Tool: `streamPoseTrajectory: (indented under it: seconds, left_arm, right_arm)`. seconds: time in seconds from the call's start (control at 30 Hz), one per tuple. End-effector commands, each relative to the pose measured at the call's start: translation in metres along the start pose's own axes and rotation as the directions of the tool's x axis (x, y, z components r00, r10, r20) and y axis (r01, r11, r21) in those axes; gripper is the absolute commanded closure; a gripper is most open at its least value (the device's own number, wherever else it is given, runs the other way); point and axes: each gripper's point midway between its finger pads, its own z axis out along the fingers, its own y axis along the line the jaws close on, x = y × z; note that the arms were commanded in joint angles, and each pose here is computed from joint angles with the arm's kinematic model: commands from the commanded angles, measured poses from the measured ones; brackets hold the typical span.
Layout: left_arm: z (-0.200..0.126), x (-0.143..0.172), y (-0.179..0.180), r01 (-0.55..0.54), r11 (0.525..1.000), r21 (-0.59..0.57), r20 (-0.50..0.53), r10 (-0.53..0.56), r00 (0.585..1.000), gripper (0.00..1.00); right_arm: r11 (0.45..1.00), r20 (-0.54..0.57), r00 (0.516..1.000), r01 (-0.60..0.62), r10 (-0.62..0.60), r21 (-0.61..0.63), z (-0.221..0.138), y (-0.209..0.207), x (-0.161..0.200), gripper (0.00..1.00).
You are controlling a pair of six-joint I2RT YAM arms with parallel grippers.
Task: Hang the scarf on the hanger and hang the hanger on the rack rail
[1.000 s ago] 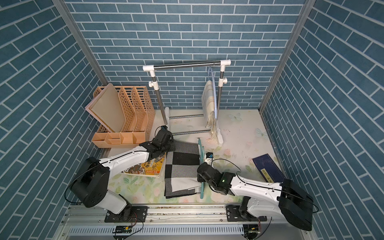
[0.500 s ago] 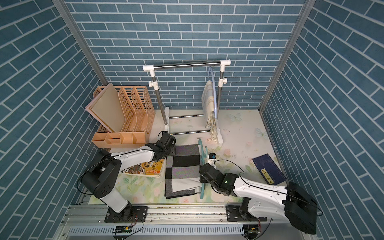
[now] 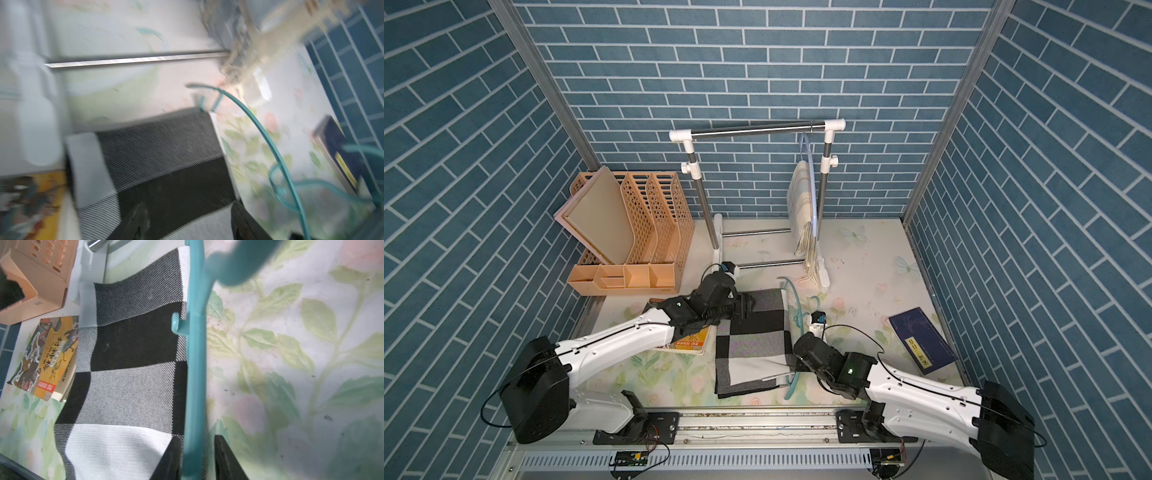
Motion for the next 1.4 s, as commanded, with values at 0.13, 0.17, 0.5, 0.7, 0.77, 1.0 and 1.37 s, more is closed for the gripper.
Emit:
streamPoseTrajectory:
  seconds: [0.13, 0.17, 0.5, 0.7, 0.77, 1.0, 1.37]
  left_arm:
    - [0.019, 0.120, -0.015, -0.016, 0.998, 0.063, -0.224, 0.030, 0.974, 0.40]
    - [0.021, 0.126, -0.009, -0.011, 0.999, 0.048, -0.231, 0.022, 0.973, 0.41]
    - [0.027, 0.165, 0.038, -0.008, 0.998, -0.055, -0.272, -0.007, 0.962, 0.48]
    - [0.024, 0.167, 0.047, -0.011, 0.997, -0.077, -0.260, -0.009, 0.965, 0.48]
    - [0.024, 0.167, 0.047, -0.010, 0.997, -0.078, -0.260, -0.010, 0.966, 0.48]
    - [0.024, 0.171, 0.050, -0.009, 0.997, -0.083, -0.265, -0.013, 0.964, 0.49]
    - [0.021, 0.172, 0.054, -0.009, 0.996, -0.089, -0.262, -0.015, 0.965, 0.49]
  right_arm:
    - [0.998, -0.036, 0.998, -0.045, 0.047, 0.044, 0.000, -0.027, 0.020, 0.79]
    - [0.998, -0.032, 0.998, -0.053, 0.055, 0.040, 0.000, -0.027, 0.019, 0.81]
    - [0.992, -0.031, 0.992, -0.124, 0.123, -0.032, -0.002, -0.025, 0.024, 0.78]
    - [0.975, -0.018, 0.987, -0.162, 0.162, -0.154, -0.004, -0.011, 0.023, 0.76]
    - [0.964, -0.016, 0.985, -0.170, 0.171, -0.206, -0.005, -0.003, 0.022, 0.76]
    - [0.944, 0.009, 0.985, -0.162, 0.171, -0.289, -0.008, 0.013, 0.014, 0.72]
    - [0.959, 0.121, 0.978, -0.137, 0.171, -0.247, -0.014, 0.009, -0.016, 0.69]
